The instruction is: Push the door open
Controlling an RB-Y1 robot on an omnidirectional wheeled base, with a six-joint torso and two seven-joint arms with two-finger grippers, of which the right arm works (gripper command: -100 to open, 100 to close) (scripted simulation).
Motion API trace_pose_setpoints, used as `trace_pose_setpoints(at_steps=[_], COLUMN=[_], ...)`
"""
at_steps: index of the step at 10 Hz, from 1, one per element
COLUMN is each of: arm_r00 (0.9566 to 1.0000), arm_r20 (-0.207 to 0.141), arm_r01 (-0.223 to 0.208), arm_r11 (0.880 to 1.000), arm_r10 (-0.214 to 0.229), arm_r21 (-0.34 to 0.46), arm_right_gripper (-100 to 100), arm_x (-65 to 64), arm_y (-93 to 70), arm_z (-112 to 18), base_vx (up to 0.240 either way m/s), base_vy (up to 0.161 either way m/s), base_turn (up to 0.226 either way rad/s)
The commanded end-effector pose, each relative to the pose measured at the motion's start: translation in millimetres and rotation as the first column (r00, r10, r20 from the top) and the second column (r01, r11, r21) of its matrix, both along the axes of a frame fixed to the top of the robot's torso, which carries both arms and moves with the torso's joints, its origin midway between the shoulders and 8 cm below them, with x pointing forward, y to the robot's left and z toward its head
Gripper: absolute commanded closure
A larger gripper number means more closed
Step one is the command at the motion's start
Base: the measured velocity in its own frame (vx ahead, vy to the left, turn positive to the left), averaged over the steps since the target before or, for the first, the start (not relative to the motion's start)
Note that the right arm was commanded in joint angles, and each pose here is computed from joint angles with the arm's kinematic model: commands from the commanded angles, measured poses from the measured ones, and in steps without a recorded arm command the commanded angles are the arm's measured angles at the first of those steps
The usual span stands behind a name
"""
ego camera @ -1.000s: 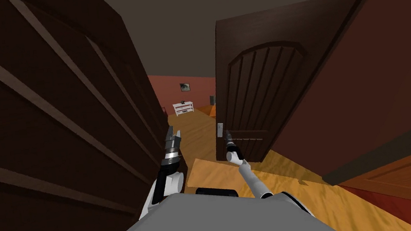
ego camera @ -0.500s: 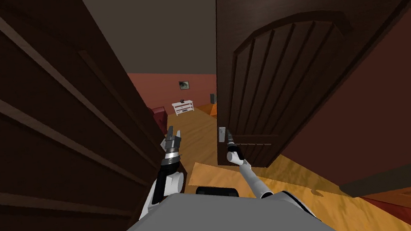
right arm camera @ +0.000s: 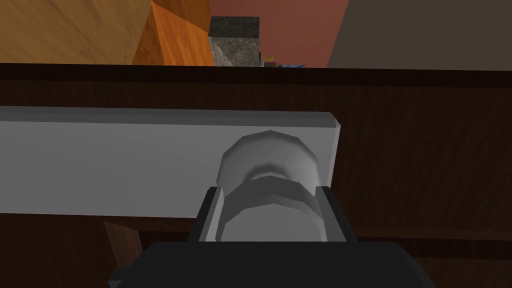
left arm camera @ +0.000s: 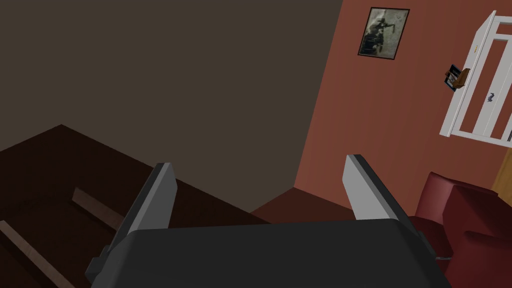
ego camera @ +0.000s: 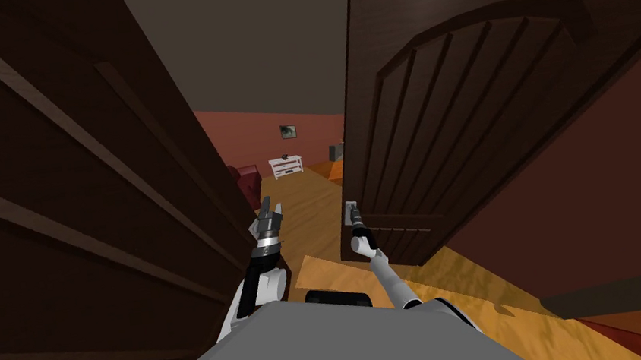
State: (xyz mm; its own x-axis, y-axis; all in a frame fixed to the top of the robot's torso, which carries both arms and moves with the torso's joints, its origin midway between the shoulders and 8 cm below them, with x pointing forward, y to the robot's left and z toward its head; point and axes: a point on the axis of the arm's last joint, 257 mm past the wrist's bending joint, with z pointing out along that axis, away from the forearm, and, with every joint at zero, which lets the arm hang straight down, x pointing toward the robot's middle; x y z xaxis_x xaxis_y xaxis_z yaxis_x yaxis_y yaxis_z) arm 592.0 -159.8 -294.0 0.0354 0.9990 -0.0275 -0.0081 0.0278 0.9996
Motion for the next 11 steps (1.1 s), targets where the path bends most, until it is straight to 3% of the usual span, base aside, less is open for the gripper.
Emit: trace_pose_setpoints(at_steps=[1,4,11], arm_r00=[1.0,1.0,0.9986], arm_r20=[-0.001,-0.001,-0.004], arm_r01=[0.001,0.001,-0.052], arm_r11=[1.0,1.0,0.998], arm_r10=[-0.001,-0.001,0.052], arm_r21=[0.0,0.0,-0.042], arm_right_gripper=[100,100,100], arm_x=[-0.3,-0.3,-0.1], arm_y=[-0.9,-0.9,4.0], arm_z=[-0.7,-0.7,-3.1], base_vx=[-0.021,-0.007,0.125], base_vy=[-0.008,-0.001,-0.021], base_turn=[0.009,-0.001,-0.193])
